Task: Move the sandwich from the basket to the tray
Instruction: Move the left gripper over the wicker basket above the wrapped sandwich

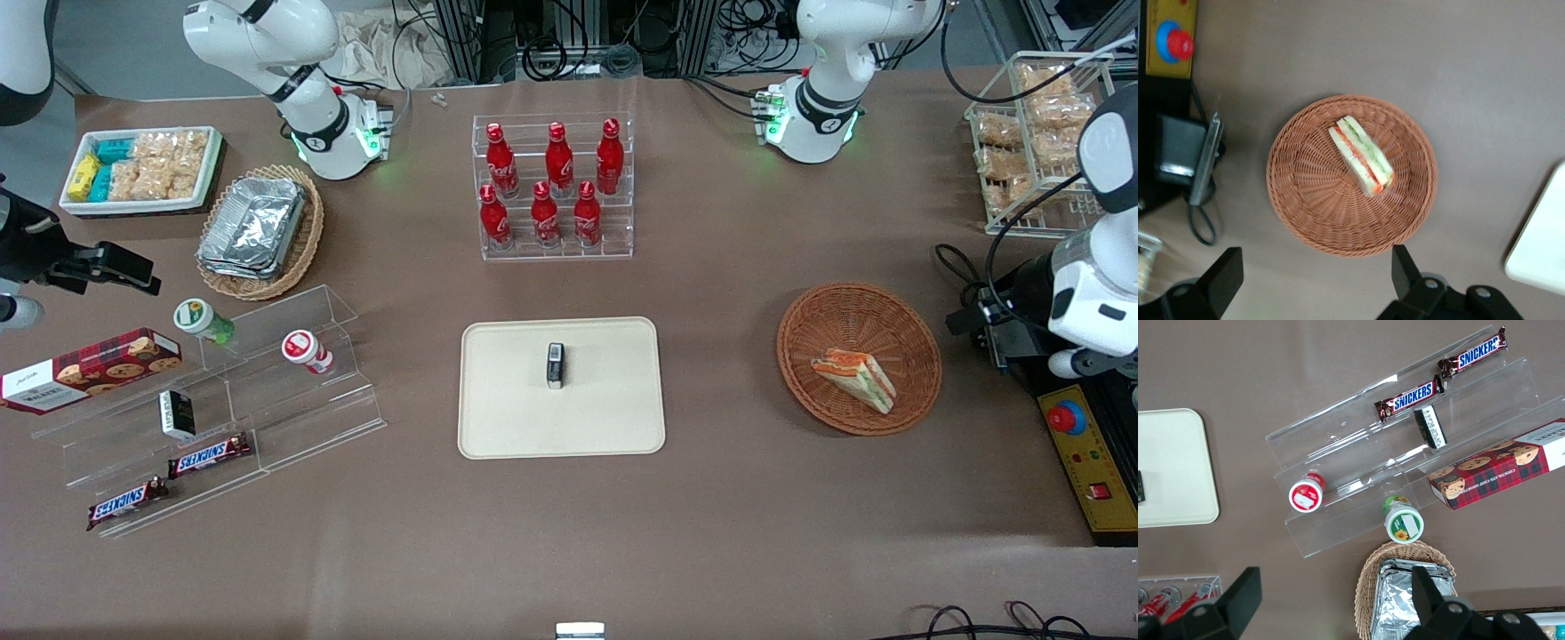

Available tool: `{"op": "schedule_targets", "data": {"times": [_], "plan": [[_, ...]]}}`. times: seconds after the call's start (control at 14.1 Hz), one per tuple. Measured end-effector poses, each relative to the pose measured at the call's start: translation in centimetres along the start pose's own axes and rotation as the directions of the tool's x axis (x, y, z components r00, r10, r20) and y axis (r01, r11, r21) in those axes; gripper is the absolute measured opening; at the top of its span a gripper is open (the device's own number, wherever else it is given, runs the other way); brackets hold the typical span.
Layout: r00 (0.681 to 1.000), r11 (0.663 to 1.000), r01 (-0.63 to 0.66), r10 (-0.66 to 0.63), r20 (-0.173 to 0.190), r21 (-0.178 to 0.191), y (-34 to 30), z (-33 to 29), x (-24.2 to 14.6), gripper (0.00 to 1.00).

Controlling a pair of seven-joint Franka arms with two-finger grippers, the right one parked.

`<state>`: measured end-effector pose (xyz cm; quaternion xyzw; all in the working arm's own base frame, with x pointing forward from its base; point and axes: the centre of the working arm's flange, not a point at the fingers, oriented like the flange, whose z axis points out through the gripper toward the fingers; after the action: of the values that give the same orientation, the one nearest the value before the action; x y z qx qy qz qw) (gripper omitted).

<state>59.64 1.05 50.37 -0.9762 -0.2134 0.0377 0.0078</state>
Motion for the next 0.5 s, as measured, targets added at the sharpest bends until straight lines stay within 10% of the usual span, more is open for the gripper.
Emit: {"op": "schedule_targets", "data": {"times": [0.5], "plan": [[0.831, 0.831, 0.555, -0.556, -0.011, -0.03, 0.9, 13.7, 2.1, 0.99]]}}
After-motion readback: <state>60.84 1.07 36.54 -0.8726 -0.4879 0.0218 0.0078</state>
